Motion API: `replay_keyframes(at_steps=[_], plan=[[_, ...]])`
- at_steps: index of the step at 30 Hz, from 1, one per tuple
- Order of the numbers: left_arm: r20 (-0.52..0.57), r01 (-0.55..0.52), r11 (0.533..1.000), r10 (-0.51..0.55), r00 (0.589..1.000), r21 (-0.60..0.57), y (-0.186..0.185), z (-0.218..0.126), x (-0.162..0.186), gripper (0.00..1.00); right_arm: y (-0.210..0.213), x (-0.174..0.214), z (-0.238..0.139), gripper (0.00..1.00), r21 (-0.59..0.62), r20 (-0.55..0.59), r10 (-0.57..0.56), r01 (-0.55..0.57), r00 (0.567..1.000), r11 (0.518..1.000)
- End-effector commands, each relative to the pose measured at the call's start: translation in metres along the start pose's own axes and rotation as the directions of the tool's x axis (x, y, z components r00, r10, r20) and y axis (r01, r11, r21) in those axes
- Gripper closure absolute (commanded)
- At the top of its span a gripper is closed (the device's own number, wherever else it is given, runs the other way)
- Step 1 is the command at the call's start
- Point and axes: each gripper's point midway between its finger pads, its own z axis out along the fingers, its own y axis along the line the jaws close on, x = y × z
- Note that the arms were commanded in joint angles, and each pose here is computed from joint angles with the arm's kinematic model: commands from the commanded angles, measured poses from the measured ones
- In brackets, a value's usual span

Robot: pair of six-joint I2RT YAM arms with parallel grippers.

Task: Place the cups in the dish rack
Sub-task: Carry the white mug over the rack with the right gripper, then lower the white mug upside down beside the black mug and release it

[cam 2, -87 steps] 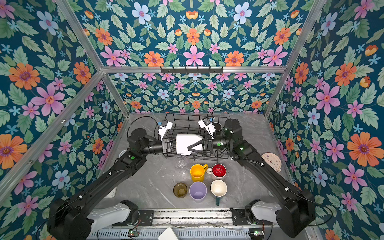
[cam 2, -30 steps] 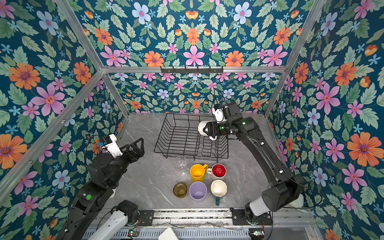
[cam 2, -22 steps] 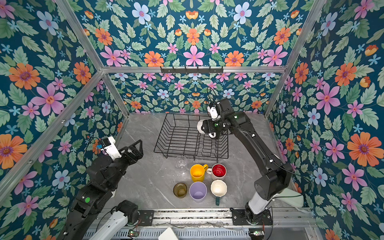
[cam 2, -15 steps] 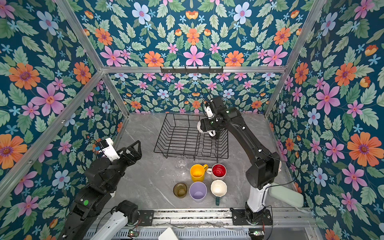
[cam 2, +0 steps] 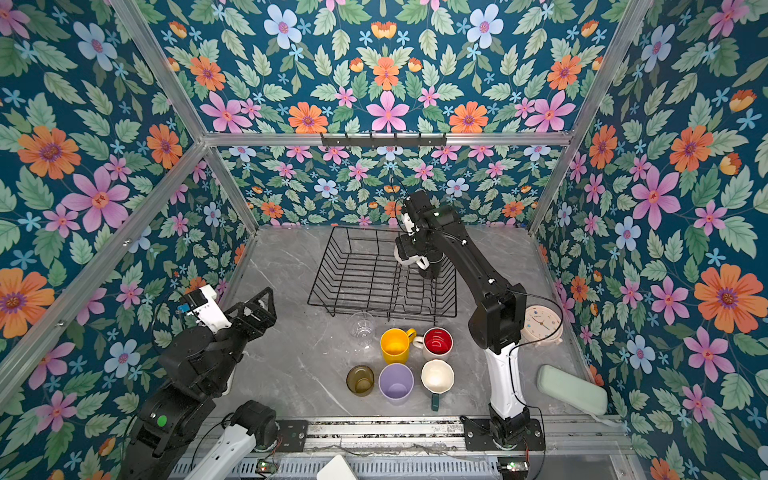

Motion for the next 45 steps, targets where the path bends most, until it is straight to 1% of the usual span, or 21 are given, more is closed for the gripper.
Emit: replay_keyframes(at_steps=[1,6,15,24,45], plan=[[0.006,0.010,1.000,-0.010,1.000,-0.004,0.001,-0.001,-0.002,0.00,-0.004,-0.003,0.005,1.00,0.037,-0.001,-0.024,0.024,1.000,0.999],[0.004,0.003,1.000,-0.003,1.000,0.003,-0.001,-0.001,-0.002,0.00,-0.008,-0.004,0.020,1.00,0.065,-0.019,-0.029,0.031,0.999,0.997],[0.005,-0.006,1.000,0.006,1.000,0.001,-0.002,-0.002,-0.005,0.00,-0.006,-0.001,0.045,1.00,0.059,-0.065,-0.025,0.029,0.998,0.998],[0.005,-0.009,1.000,0.009,1.000,0.000,-0.002,-0.002,-0.005,0.00,0.000,0.008,0.066,1.00,0.069,-0.119,-0.056,0.064,0.991,0.996],[-0.005,-0.014,1.000,0.014,1.000,0.001,-0.002,0.000,-0.002,0.00,-0.001,0.020,0.091,1.00,0.086,-0.185,-0.062,0.079,0.981,0.993]])
